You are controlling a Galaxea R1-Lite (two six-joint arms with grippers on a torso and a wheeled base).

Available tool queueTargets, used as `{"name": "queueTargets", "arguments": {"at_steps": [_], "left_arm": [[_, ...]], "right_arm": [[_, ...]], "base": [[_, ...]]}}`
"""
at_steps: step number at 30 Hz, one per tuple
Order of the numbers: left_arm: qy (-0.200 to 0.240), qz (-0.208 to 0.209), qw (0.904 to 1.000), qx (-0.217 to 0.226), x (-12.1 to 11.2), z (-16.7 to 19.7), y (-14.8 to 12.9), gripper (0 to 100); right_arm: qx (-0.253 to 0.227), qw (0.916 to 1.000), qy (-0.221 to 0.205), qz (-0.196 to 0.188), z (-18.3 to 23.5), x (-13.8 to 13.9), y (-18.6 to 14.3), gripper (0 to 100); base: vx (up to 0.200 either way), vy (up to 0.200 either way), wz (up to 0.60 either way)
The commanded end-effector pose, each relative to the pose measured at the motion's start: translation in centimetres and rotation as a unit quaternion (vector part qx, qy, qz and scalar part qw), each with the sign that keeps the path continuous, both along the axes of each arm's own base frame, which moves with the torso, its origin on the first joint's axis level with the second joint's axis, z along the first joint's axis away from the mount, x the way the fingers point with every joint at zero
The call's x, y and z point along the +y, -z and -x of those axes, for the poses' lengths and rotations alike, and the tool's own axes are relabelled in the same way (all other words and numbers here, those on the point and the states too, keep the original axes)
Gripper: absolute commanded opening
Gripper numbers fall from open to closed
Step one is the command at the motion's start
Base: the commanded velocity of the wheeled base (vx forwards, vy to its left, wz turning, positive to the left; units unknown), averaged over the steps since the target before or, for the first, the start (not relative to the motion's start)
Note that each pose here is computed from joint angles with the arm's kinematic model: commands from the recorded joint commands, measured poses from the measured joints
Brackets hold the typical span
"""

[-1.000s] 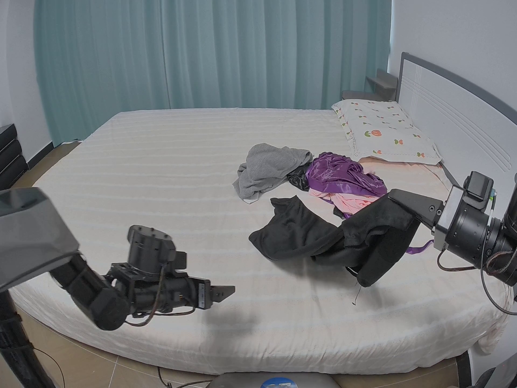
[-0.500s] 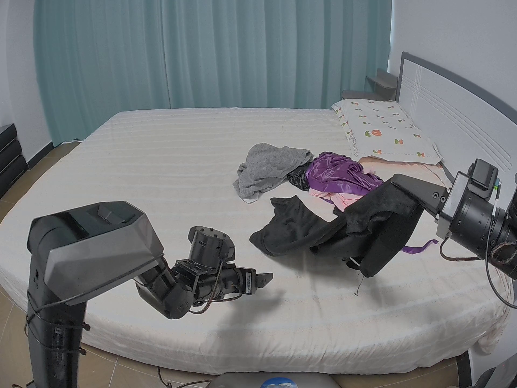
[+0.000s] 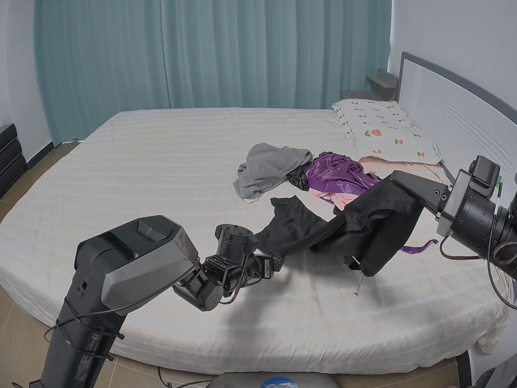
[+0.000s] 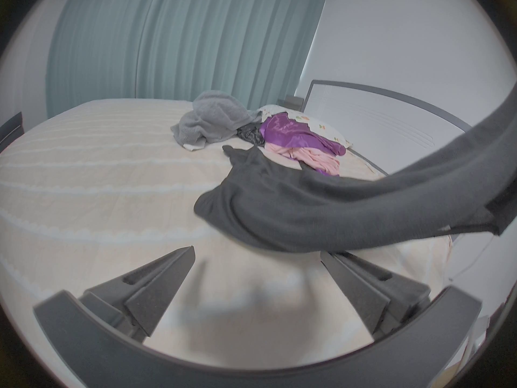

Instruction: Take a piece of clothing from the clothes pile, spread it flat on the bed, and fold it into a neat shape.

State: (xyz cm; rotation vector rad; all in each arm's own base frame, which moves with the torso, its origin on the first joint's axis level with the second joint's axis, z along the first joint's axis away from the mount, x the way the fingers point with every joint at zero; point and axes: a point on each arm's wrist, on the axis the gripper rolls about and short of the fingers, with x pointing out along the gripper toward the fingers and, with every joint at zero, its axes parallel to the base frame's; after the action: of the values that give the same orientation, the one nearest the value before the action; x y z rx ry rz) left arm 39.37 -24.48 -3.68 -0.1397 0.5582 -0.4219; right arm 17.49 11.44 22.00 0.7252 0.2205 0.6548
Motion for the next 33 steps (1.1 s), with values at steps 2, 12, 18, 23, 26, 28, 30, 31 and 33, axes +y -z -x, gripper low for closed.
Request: {"name": "queueTargets", "arguments": {"at_steps": [2,12,18,23,26,28,30,31,33], "left_arm": [[-0.008,0.008,0.9997,-0.022,-1.5,-2.0,1.5,100],[-0.017,0.005,0.9995,-0.027,-2.2,-2.6,1.5,0],[-0.069,-0.001,0.9970,-0.034,-0.3,-2.4,0.2,0],[-0.097,0.033,0.9941,-0.035,2.3,-0.6,-5.6,0],[-0.107,0.047,0.9921,-0.045,3.8,0.7,-8.8,0],[-0.113,0.050,0.9911,-0.049,4.7,1.7,-10.7,0],[-0.117,0.069,0.9896,-0.047,5.6,4.1,-14.6,0],[-0.121,0.079,0.9884,-0.046,5.8,4.5,-15.7,0],[-0.127,0.095,0.9864,-0.043,6.1,5.1,-17.3,0]], "right_arm": [[0.004,1.0000,-0.001,0.002,-0.2,0.1,0.2,0],[0.008,1.0000,0.004,0.002,-0.5,0.1,0.4,0],[0.011,0.9997,0.020,0.004,-0.9,-0.5,0.6,0],[0.022,0.9990,0.038,0.006,-1.6,-1.3,1.1,0],[0.030,0.9982,0.051,0.010,-2.4,-1.6,1.4,0],[0.041,0.9979,0.048,0.013,-3.1,-1.6,1.9,0],[0.065,0.9966,0.045,0.024,-5.0,-1.6,3.2,0],[0.065,0.9964,0.049,0.023,-5.6,-1.5,3.2,0],[0.061,0.9963,0.057,0.021,-6.8,-1.3,3.2,0]], "base": [[0.000,0.000,0.00],[0.000,0.000,0.00],[0.000,0.000,0.00],[0.000,0.000,0.00],[0.000,0.000,0.00],[0.000,0.000,0.00],[0.000,0.000,0.00],[0.000,0.000,0.00],[0.000,0.000,0.00]]}}
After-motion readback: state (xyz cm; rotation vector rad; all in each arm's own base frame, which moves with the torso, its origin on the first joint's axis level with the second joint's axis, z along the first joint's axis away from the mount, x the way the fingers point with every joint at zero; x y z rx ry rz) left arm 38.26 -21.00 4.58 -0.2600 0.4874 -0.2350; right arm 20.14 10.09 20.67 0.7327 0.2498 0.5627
